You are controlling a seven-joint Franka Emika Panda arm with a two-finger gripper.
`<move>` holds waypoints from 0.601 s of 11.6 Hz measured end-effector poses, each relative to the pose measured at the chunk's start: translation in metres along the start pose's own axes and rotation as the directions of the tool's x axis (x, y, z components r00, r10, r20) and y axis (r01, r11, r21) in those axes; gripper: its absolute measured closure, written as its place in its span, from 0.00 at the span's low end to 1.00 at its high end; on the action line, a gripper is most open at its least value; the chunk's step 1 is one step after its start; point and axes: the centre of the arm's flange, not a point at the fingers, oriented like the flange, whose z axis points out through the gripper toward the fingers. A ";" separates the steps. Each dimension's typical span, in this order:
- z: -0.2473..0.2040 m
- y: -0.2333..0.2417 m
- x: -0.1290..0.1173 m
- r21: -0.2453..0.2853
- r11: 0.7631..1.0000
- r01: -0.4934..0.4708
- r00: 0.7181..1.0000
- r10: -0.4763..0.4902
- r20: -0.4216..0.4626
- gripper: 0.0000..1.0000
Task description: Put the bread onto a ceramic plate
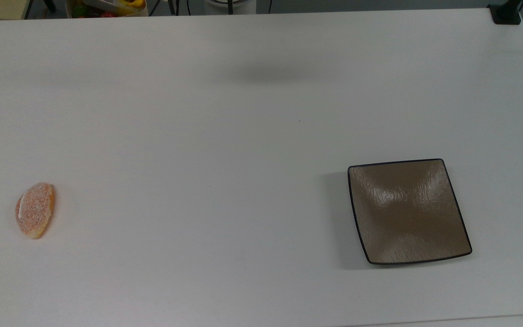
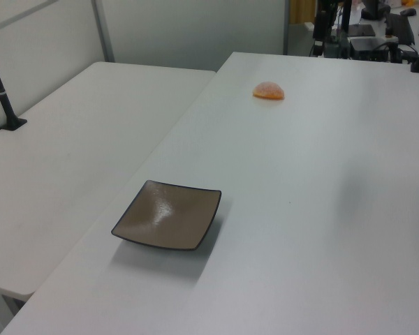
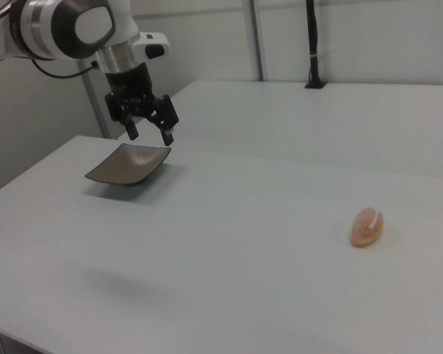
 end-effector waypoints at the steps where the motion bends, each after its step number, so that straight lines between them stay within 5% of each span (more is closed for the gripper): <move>1: -0.002 0.000 -0.001 0.000 1.000 0.000 1.000 0.000 -0.003 0.00; 7: -0.003 0.001 -0.001 0.000 1.000 -0.002 1.000 0.002 -0.006 0.00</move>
